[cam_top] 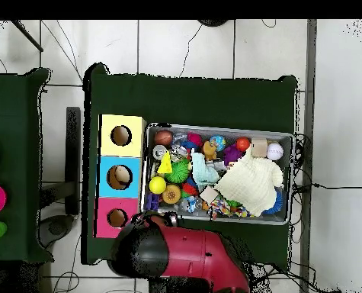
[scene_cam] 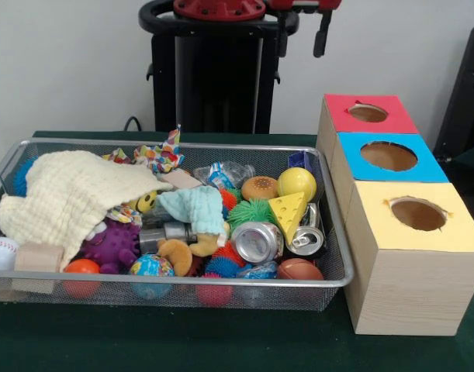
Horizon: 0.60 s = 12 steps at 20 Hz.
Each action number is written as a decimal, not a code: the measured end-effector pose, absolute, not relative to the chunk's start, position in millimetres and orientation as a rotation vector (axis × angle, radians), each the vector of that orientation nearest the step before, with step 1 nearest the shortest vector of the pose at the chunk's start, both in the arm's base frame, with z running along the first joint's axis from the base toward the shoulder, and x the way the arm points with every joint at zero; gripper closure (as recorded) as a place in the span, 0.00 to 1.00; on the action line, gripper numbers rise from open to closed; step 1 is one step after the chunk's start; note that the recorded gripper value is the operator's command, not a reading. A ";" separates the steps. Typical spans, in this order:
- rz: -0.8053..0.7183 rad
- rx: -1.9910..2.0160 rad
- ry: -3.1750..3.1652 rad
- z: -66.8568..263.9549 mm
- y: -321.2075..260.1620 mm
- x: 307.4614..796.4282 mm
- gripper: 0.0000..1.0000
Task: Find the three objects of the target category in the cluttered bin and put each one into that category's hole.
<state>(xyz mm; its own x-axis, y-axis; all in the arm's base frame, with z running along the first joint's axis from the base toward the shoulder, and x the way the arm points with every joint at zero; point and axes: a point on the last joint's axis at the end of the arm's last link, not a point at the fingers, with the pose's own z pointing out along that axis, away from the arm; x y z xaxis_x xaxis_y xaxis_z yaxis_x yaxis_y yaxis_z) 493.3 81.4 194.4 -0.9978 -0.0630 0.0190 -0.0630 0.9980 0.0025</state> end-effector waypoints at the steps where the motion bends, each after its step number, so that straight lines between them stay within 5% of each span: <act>1: -0.003 0.098 -3.120 192.3 78.6 495.5 0.00; 12: -0.022 0.108 -3.118 161.9 37.1 531.8 0.00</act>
